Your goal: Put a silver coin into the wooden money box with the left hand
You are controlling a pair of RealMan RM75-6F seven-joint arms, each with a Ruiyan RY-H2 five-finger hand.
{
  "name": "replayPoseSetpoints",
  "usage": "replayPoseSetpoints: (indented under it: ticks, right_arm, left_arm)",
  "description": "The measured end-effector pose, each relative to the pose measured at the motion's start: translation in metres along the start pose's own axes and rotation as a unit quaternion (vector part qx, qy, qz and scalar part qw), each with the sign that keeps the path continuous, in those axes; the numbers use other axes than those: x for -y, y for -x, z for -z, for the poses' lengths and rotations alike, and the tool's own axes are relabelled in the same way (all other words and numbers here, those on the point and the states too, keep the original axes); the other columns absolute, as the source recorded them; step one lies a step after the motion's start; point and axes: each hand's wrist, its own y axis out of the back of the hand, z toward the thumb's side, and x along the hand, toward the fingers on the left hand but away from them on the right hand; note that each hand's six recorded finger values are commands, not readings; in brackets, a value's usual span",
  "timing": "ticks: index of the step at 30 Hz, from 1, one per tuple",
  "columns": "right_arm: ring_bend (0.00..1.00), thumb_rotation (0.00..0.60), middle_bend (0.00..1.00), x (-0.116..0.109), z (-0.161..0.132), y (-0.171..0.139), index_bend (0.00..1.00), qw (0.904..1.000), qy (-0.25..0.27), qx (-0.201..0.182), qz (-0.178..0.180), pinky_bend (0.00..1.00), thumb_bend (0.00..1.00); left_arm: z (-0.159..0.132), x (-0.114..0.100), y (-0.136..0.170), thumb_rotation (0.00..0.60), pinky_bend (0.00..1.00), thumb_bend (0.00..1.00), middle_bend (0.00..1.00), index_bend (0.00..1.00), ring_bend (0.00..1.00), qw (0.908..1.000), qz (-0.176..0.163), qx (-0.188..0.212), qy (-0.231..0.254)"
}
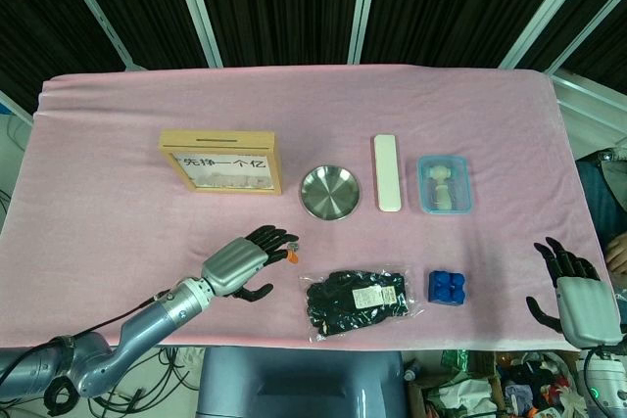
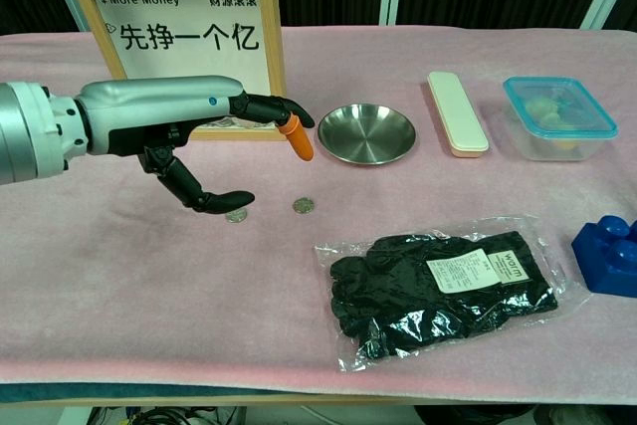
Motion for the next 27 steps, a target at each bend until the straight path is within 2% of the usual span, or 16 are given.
replayPoseSetpoints:
  ticks: [17,27]
  right_arm:
    - [0.17,0.600,0.06,0.001,0.000,0.001,0.14,1.0000,-0.004,-0.004,-0.003,0.18,0.23]
    - [0.17,0.600,0.06,-0.001,0.000,-0.004,0.14,1.0000,-0.002,-0.006,-0.001,0.18,0.23]
  left_arm:
    - [0.002,-0.002,0.003,0.600,0.00,0.42,0.07,0.27,0.00,0.9999,-0.014,0.002,-0.007]
    - [0.011,-0.002,0.009,0.600,0.00,0.42,0.07,0.29,0.00,0.9997,-0.020,-0.012,0.000]
